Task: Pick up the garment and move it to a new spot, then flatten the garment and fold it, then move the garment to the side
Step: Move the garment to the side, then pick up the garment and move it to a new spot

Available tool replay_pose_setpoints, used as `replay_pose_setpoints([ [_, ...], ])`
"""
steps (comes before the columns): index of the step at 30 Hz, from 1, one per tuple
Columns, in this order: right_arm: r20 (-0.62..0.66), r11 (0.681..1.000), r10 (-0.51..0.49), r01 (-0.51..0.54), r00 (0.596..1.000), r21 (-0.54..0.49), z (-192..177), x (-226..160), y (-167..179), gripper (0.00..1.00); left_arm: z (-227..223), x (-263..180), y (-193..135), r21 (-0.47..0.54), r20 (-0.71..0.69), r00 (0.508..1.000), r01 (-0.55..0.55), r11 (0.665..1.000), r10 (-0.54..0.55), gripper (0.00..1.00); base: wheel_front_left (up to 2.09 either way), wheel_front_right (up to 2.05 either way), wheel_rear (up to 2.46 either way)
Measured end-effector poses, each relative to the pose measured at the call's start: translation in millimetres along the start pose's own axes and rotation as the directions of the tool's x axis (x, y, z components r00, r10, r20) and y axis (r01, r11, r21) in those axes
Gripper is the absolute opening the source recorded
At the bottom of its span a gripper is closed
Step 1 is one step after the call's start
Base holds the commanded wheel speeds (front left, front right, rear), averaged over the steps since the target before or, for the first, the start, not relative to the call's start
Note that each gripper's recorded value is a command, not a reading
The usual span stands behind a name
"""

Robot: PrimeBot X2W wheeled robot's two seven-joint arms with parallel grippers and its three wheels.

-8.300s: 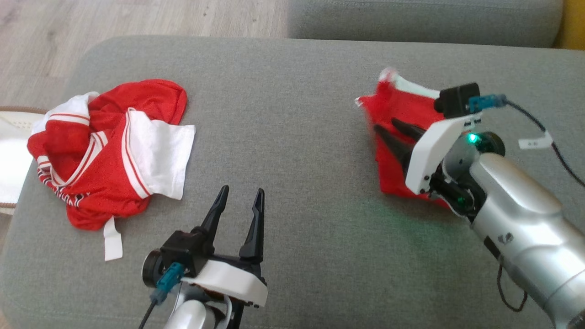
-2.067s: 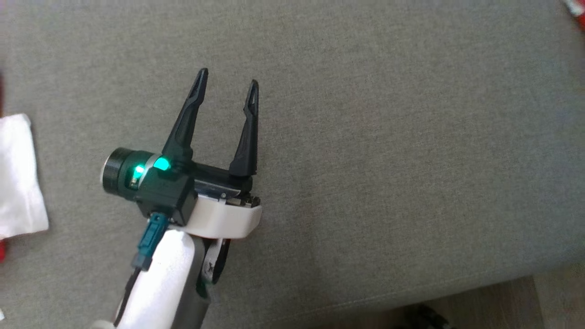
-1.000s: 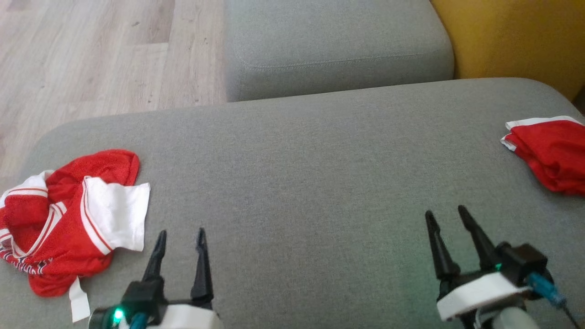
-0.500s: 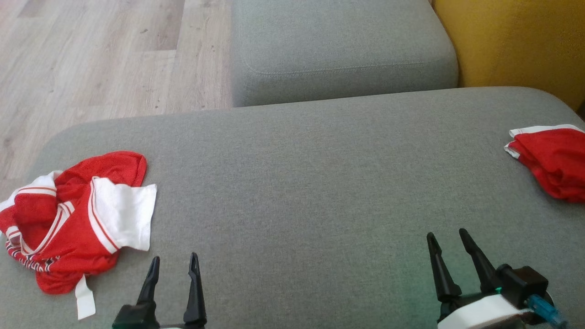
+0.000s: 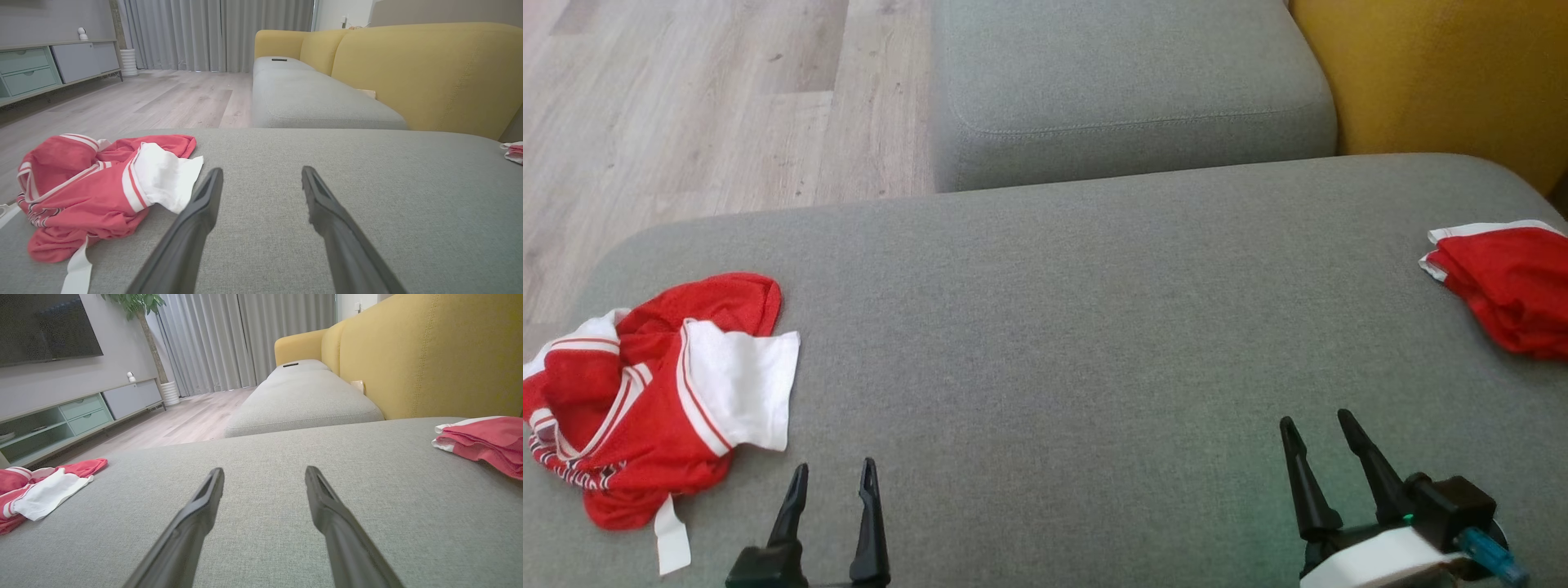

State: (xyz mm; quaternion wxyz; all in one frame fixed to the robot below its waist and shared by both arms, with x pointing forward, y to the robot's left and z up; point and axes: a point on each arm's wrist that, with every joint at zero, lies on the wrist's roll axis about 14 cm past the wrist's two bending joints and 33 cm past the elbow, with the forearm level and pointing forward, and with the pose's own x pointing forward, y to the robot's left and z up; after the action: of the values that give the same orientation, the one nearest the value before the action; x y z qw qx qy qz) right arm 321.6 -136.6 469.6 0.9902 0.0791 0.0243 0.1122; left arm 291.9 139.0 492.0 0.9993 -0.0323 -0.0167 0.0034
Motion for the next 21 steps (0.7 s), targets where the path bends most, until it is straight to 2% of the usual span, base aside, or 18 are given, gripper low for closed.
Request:
replay_pose_setpoints([
  [9,-0.004,1.0,0.012,-0.012,1.0,0.002,-1.1,2.4,3.9,1.0,-1.3,-2.0,4.1,0.007,-0.002,1.0,-0.013,1.0,0.013,1.0,0.0,0.0,0.0],
  [21,-0.052,0.986,0.166,-0.166,0.985,0.009,-13.2,25.7,51.6,1.0,-3.6,-22.4,44.7,0.015,-0.005,0.987,-0.163,0.986,0.163,1.0,0.0,0.0,0.0],
])
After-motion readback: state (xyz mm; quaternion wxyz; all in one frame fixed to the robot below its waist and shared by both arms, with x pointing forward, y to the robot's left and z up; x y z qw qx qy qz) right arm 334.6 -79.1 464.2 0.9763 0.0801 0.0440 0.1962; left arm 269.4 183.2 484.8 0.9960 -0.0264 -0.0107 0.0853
